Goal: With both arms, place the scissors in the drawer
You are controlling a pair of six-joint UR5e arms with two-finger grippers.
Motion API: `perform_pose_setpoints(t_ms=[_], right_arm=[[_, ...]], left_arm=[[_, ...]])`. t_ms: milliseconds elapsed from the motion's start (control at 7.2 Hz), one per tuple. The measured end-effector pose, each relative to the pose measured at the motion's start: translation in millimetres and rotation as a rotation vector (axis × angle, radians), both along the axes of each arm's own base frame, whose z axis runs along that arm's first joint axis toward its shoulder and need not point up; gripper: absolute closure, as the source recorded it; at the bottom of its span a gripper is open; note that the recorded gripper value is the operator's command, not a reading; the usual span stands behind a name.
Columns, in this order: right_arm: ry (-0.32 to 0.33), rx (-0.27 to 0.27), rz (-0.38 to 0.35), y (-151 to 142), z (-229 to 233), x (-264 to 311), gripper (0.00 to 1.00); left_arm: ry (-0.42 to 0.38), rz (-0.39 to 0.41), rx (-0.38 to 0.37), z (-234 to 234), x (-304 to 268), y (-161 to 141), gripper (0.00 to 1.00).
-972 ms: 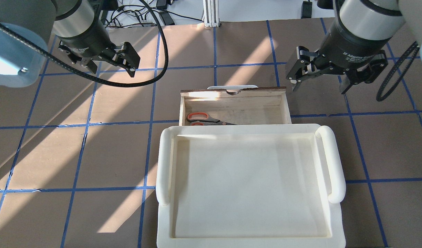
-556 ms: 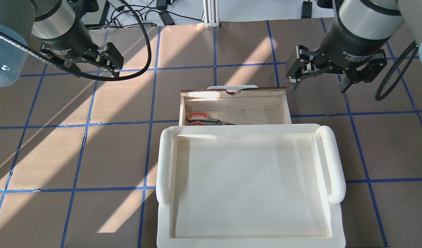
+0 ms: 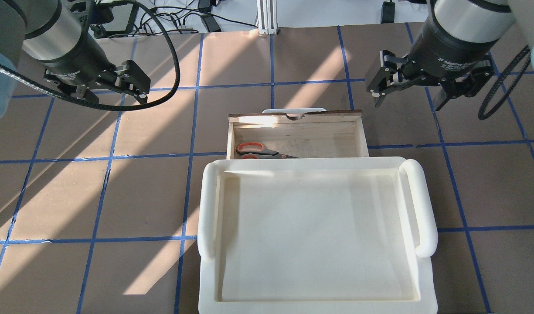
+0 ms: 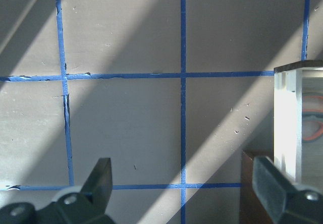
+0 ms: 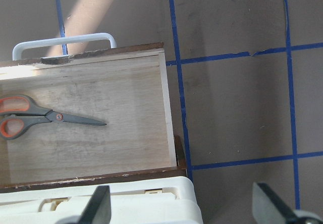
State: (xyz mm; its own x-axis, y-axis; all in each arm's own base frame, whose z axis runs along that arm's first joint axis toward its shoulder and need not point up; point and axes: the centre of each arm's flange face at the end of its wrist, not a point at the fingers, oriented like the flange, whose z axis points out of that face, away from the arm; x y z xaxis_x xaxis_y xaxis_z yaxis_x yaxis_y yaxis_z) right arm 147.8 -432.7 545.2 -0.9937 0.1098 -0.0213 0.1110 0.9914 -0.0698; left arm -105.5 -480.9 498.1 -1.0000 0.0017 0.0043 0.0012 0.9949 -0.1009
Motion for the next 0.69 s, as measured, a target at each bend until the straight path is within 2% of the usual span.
perform_pose_setpoints(t_ms=[694], right_arm=[[0.005,0.002,-0.014,-3.2,-2.0,-5.7,0.0]], left_arm=[[-0.001,0.004,-0.008,3.4,1.1,6.3,0.0]])
